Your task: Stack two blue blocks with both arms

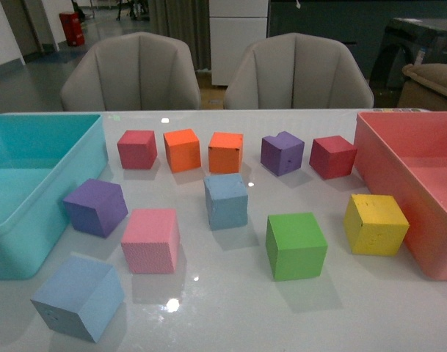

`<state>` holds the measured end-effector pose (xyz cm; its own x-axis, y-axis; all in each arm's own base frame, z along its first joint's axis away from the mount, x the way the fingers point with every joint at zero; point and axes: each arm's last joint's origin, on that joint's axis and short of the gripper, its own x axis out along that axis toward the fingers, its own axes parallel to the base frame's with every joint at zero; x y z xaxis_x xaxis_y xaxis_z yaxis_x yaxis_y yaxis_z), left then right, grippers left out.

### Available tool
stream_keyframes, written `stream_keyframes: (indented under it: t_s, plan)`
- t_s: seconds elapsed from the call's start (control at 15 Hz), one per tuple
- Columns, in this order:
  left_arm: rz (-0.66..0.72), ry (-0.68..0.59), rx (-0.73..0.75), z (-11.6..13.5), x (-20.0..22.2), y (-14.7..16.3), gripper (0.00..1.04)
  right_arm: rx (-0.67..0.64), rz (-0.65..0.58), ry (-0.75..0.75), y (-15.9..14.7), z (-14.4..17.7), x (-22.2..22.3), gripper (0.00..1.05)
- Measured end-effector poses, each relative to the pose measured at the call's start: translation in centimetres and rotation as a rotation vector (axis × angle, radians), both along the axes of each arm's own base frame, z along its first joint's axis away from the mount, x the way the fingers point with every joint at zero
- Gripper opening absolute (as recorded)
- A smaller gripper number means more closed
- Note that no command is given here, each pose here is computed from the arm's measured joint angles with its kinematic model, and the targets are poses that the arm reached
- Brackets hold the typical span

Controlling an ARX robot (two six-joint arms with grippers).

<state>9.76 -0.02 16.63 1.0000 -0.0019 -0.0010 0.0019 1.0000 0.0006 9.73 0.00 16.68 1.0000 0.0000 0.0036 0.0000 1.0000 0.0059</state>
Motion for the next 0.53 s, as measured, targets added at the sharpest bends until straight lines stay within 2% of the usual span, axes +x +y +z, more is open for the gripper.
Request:
stream_keyframes:
  t_s: [0.27, 0.33, 0.4, 0.53]
  plan:
    - [0.0, 0.0, 0.0, 0.0, 0.0, 0.0, 0.98, 0.0, 0.0, 0.0, 0.0, 0.0, 0.0, 0.98]
    - [0.021, 0.073, -0.011, -0.2, -0.1, 0.0, 0.98, 0.0, 0.0, 0.0, 0.0, 0.0, 0.0, 0.98]
    - [0.05, 0.208, -0.023, -0.1, 0.1, -0.2, 0.98, 0.0, 0.0, 0.0, 0.0, 0.0, 0.0, 0.98]
    - [0.029, 0.197, -0.033, 0.9, 0.2, -0.6, 0.98, 0.0, 0.0, 0.0, 0.0, 0.0, 0.0, 0.98]
